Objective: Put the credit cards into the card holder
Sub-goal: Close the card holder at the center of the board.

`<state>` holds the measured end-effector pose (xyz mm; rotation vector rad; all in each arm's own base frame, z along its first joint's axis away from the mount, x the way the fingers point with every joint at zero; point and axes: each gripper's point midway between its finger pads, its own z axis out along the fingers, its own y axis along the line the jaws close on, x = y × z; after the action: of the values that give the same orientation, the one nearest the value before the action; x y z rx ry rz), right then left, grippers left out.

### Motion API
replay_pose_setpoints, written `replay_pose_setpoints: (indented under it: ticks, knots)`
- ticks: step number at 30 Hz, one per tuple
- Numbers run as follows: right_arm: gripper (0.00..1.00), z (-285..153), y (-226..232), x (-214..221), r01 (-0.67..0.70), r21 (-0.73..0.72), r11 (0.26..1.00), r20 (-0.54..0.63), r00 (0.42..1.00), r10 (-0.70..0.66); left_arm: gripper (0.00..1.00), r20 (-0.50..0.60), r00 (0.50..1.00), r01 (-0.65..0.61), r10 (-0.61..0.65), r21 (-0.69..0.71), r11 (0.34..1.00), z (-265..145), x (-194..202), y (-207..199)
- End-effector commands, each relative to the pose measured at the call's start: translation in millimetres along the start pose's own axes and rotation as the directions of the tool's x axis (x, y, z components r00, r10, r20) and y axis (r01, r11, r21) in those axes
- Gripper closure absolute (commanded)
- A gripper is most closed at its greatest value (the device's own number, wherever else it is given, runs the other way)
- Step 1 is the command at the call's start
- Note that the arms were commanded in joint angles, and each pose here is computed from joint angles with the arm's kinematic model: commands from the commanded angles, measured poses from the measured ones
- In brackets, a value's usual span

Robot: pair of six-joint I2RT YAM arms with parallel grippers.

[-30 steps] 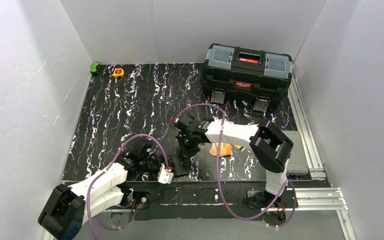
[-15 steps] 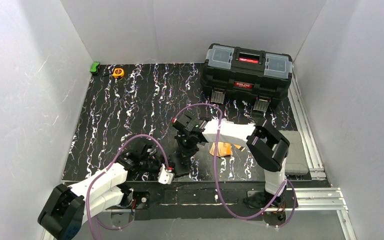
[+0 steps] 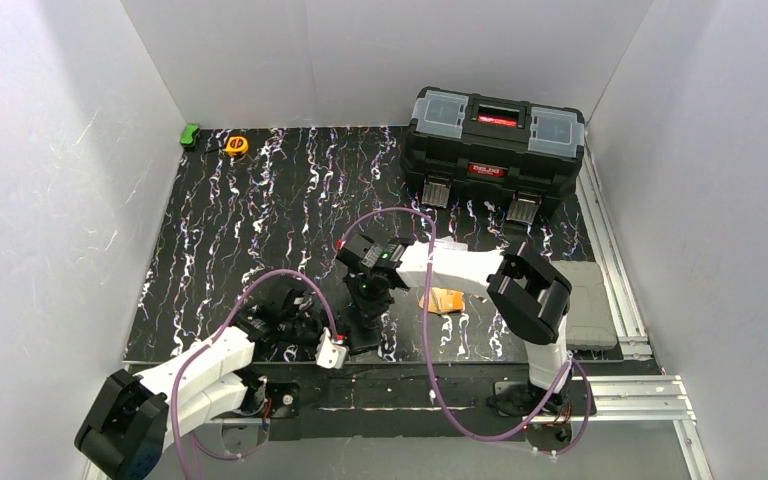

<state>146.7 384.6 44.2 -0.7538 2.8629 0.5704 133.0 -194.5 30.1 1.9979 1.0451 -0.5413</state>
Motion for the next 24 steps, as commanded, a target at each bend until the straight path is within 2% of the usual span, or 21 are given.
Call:
replay_pose_setpoints:
  ticks: [1,14,24]
  knots:
    - [0.78,2,5,-3,0.026,0.0,1.0,0.012,1.0,-0.026,0.63,0.04,0.999,-0.011,0.011,0.007,1.0,2,-7,-3]
    - [0.76,-6,4,0,0.032,-0.016,0.999,0.047,0.998,-0.031,0.64,0.034,0.999,-0.011,0.011,0.008,1.0,1,-6,-4]
    - [0.72,-20,1,-7,0.035,0.028,0.999,0.105,0.994,-0.037,0.65,0.03,1.0,-0.001,0.0,0.015,1.0,0,-7,-5]
